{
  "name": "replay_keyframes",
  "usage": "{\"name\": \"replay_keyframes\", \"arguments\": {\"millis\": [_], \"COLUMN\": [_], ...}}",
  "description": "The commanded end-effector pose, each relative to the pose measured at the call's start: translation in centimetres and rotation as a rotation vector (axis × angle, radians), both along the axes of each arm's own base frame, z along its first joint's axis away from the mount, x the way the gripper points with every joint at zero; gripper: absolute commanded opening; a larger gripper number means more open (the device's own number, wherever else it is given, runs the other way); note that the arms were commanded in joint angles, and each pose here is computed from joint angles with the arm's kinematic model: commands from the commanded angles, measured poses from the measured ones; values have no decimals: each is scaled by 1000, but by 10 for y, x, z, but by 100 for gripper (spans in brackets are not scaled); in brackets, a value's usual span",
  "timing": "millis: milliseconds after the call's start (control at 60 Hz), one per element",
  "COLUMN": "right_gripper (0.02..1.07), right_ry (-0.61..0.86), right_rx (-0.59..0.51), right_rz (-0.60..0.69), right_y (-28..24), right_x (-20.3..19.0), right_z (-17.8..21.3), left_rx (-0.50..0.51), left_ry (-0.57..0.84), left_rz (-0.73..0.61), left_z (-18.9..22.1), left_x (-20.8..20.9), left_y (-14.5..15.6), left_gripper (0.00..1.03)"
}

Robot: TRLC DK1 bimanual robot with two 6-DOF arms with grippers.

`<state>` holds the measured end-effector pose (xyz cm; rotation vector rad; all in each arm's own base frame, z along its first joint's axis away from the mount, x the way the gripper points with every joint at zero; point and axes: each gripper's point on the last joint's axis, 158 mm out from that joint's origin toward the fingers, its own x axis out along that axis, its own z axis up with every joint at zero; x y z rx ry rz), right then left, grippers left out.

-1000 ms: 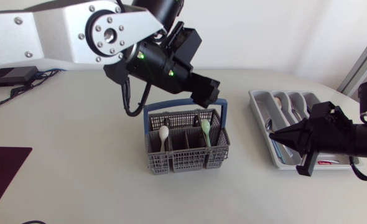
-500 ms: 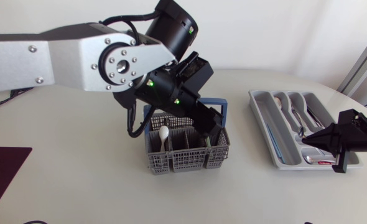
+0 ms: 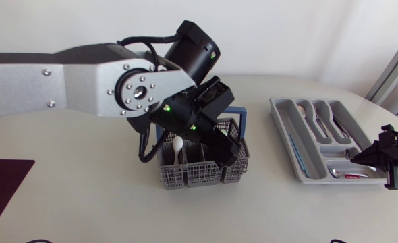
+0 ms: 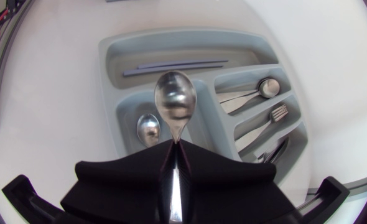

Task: Sort the cutlery from the basket into the organizer compartments.

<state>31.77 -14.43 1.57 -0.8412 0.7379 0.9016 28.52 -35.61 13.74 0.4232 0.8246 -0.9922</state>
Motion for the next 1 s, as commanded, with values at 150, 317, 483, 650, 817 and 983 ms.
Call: {"name": "replay_keyframes", "arguments": {"millis": [150,317,483,650,817,983], "right_gripper": [8,8,9,32,46,58], "right_ry": [27,50,42,6,-27,-93], "right_rx": [-121,-157,-214,-237,-245,-216], "right_rz": [99,119,131,126,117,74], "right_y": [-12,-14,-17,-15,-14,-8], "right_x": [-9,-12,-13,-13,-12,-6], "right_z": [-36,-46,-55,-50,-43,-15], "left_rx": [48,55,38,12,-6,-35], "left_ry": [16,24,7,-41,-87,-120], "left_rz": [-50,-56,-64,-52,-22,-2], "left_z": [-22,-31,-46,-56,-63,-57], "left_x": [-15,-19,-22,-18,-5,5], "left_y": [3,4,1,-2,-3,-4], "left_gripper": [86,86,86,86,86,86]}}
